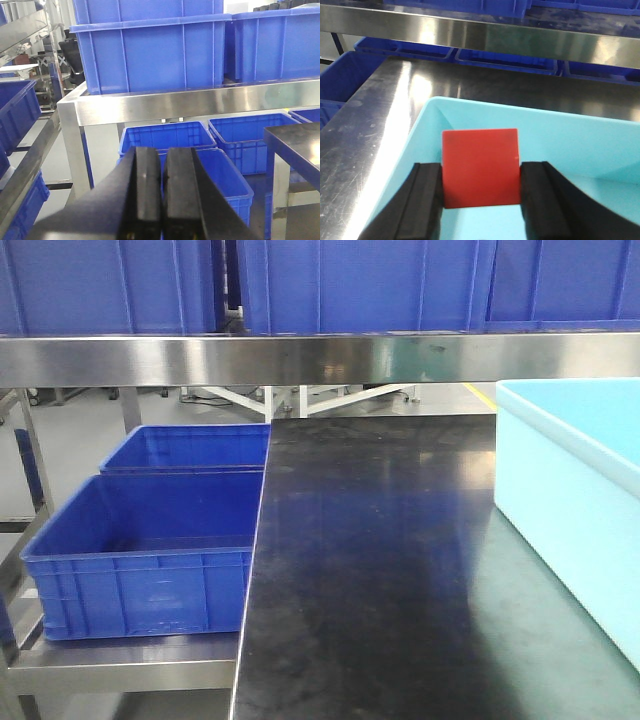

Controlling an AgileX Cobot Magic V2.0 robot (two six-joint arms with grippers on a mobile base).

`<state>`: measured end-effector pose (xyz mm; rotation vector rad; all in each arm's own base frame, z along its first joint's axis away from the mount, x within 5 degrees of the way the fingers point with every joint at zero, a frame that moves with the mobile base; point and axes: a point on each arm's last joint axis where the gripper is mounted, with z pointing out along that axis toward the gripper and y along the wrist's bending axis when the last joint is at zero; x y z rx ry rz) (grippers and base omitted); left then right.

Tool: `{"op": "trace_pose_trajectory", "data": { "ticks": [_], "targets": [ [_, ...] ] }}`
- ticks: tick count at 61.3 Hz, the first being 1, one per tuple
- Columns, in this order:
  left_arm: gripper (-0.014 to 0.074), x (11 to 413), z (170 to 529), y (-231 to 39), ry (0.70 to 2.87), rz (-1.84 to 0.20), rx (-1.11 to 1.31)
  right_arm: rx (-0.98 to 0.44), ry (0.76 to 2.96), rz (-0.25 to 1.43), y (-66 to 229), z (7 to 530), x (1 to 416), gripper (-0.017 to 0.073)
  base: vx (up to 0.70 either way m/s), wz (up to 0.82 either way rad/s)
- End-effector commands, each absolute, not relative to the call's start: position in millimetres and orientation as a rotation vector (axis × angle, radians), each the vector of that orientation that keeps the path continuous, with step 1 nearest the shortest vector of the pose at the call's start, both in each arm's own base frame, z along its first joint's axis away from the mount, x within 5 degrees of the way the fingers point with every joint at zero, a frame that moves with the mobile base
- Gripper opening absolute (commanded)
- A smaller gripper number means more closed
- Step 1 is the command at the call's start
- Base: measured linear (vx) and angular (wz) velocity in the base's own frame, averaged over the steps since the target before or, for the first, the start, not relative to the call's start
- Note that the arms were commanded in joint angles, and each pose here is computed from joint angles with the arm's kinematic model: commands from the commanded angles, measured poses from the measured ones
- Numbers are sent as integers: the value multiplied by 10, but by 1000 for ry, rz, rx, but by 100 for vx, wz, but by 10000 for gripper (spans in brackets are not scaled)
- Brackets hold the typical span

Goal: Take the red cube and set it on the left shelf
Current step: 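Lift the red cube up out of the light-blue bin, then turn the base away from the table holding the cube in the right gripper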

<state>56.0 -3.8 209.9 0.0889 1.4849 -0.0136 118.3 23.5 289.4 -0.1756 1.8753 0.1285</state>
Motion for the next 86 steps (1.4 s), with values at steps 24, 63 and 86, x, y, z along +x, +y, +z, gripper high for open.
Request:
{"op": "trace_pose_trajectory", "data": {
  "ticks": [24,63,86],
  "targets": [
    [106,569,2095,-34,1432,-15,79,-179,1750,141,249,3076,1202,65,0,0],
    [106,569,2095,-34,1432,-15,79,-179,1750,141,249,3076,1202,65,-3,6],
    [106,569,2095,-34,1432,-15,79,-179,1750,141,249,3076,1202,65,-10,1]
  ]
}}
